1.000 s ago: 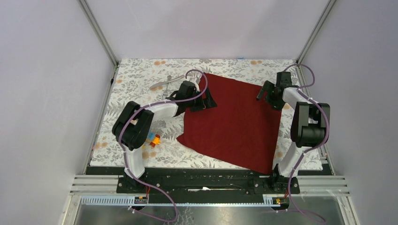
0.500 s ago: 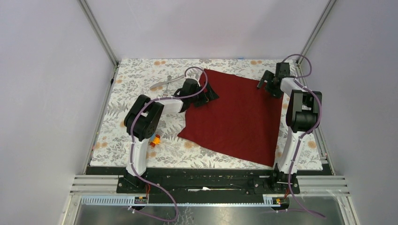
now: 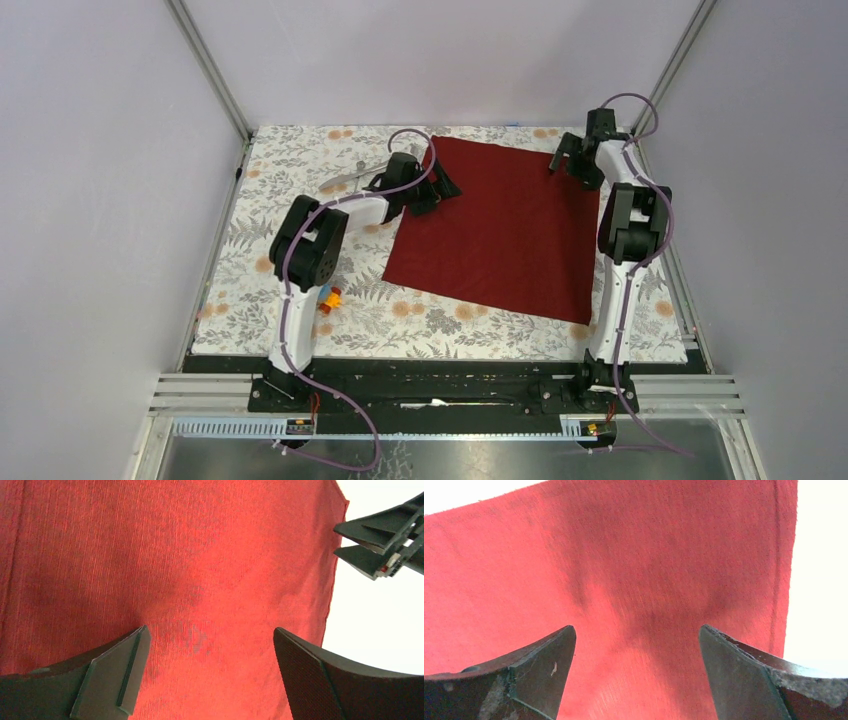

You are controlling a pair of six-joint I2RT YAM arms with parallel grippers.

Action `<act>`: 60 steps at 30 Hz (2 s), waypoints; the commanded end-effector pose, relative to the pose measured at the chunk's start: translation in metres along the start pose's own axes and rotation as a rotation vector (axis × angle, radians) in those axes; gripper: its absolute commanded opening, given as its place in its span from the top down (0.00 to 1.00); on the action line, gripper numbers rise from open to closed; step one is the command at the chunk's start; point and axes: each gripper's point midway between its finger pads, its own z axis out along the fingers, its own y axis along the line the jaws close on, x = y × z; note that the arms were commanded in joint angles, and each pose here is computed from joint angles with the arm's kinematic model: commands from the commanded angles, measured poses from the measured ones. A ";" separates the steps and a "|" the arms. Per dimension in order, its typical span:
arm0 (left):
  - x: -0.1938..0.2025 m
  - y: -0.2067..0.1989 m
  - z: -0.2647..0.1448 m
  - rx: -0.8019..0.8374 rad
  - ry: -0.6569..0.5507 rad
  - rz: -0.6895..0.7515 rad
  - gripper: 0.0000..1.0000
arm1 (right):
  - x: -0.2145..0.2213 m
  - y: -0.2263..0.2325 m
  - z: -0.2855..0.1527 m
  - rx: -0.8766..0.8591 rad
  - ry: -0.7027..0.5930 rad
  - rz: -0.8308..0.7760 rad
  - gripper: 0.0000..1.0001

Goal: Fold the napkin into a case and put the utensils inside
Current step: Flatten out the crumpled napkin at the center of the board, then pick up the flattened napkin from the center of the board.

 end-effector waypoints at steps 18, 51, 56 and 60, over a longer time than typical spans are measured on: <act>-0.004 -0.141 -0.233 0.235 -0.010 0.397 0.01 | 0.249 -0.093 -0.235 0.222 0.051 0.543 0.13; -0.006 -0.106 -0.235 0.180 -0.051 0.426 0.01 | 0.310 -0.135 -0.187 0.464 0.207 0.580 0.49; -0.012 -0.098 -0.233 0.162 -0.058 0.413 0.01 | 0.319 -0.135 -0.178 0.459 0.242 0.574 0.61; -0.014 -0.091 -0.230 0.140 -0.059 0.414 0.01 | 0.321 -0.135 -0.178 0.452 0.249 0.559 0.71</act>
